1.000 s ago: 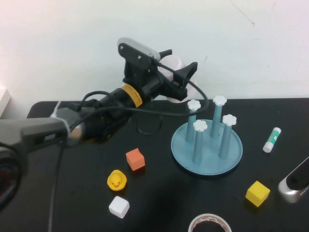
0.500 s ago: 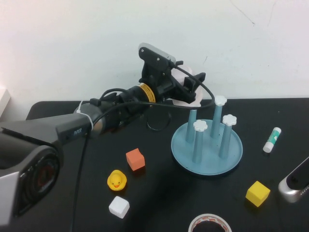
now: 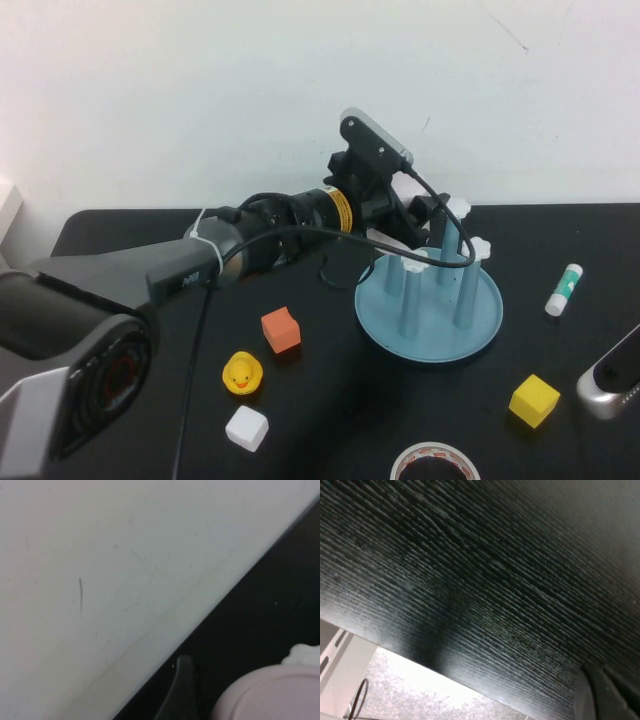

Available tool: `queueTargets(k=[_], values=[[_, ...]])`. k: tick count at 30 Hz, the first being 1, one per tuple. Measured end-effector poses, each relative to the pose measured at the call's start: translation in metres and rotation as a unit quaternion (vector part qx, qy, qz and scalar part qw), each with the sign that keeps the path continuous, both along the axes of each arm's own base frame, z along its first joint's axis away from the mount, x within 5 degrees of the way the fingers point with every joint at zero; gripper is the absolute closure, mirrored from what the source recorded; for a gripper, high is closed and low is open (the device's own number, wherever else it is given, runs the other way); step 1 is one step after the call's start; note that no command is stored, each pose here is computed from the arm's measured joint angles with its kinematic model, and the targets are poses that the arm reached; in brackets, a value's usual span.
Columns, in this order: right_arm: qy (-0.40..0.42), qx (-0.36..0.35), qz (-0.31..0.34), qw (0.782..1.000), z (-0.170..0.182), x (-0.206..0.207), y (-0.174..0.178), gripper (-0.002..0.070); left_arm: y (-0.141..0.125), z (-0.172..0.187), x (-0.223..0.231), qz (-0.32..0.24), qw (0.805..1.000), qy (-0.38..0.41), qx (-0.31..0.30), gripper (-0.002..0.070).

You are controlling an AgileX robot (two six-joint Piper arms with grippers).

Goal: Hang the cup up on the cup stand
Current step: Place the cup on the cup holder

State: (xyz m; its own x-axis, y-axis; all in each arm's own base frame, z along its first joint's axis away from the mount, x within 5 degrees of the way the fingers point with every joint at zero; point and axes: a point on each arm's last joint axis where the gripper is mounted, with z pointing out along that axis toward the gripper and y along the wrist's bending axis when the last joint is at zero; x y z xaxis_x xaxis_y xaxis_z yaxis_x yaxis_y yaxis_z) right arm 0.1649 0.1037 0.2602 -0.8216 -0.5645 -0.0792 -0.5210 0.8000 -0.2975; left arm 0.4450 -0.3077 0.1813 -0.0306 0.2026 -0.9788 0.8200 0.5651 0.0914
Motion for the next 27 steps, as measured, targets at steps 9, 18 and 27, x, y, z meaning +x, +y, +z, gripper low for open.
queueTargets(k=[9, 18, 27], values=[[-0.001, 0.001, 0.000, 1.000, 0.000, 0.000, 0.000, 0.0678, 0.004, -0.005, 0.002, 0.036, 0.999, 0.037, 0.012, 0.0119], [-0.001, 0.001, 0.000, 1.000, 0.000, 0.000, 0.000, 0.0678, 0.013, 0.043, -0.002, 0.073, 0.997, 0.027, 0.008, 0.0129], [-0.001, 0.001, 0.000, 1.000, 0.000, 0.000, 0.000, 0.0678, 0.011, 0.051, -0.006, 0.064, 0.997, 0.038, 0.000, 0.0129]])
